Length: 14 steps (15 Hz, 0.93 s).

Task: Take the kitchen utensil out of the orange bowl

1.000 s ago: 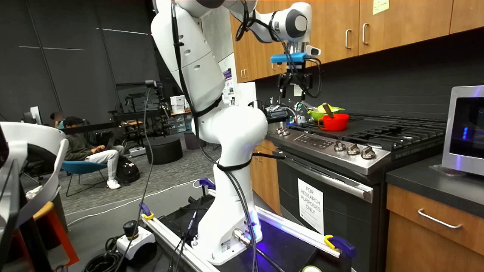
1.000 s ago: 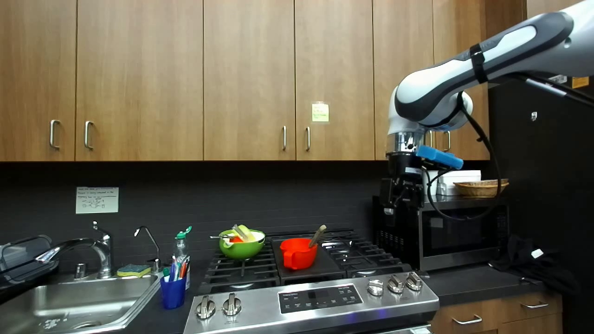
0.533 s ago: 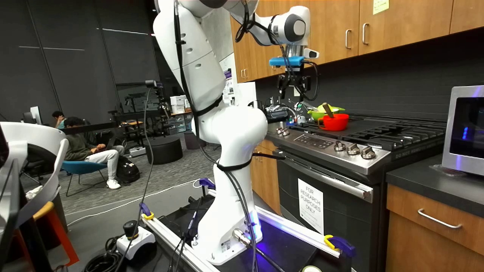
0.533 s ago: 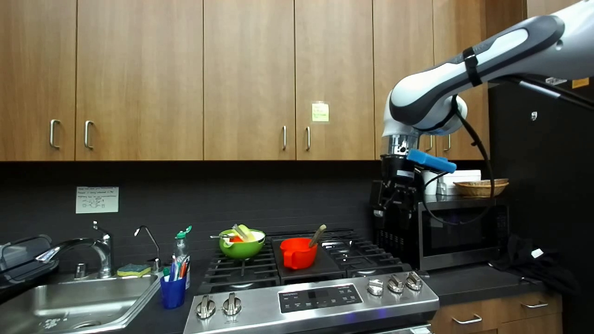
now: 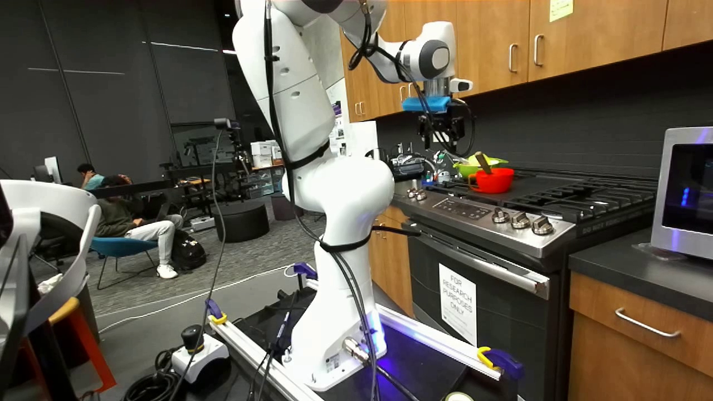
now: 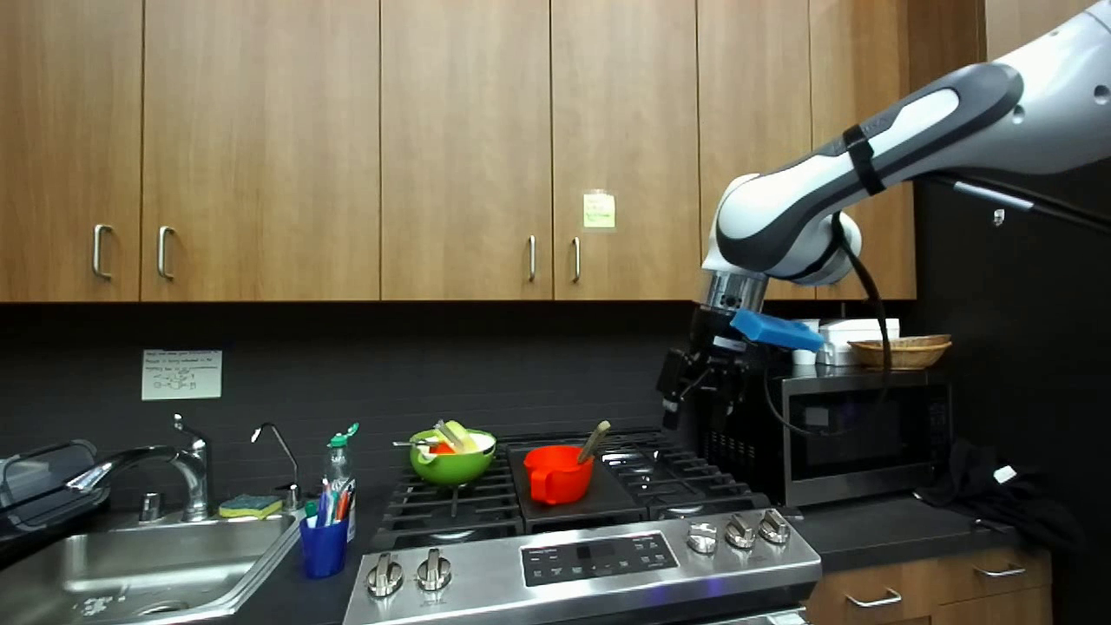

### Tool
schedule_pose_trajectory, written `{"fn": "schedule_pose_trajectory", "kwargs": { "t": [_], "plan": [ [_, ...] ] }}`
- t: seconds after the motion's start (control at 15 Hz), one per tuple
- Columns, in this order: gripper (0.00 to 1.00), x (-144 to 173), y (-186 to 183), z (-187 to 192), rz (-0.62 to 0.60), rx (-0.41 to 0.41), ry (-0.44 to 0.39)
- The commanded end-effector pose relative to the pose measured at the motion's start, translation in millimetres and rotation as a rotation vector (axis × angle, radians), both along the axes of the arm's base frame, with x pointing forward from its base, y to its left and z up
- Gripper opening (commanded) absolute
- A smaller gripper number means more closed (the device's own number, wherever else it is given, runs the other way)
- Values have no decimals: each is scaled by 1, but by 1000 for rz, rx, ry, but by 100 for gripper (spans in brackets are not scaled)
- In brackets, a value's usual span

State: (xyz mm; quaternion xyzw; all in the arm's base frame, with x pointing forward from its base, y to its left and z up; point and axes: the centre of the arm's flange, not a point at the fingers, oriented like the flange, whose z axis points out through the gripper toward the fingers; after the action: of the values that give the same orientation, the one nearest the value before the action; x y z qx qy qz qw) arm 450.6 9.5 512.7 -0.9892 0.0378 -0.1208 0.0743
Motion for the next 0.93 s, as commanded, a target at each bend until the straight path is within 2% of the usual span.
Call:
{"fn": "schedule_pose_trajectory", "kwargs": {
  "t": [0.0,0.53,0.67,0.87],
  "plan": [
    [100,8,9,-11,-22,-15,-103],
    [100,24,46,-18,-10,-56,-302],
    [100,29,43,-19,-2,-97,-358],
    [100,40,24,-23,-16,-164,-400]
  ]
}}
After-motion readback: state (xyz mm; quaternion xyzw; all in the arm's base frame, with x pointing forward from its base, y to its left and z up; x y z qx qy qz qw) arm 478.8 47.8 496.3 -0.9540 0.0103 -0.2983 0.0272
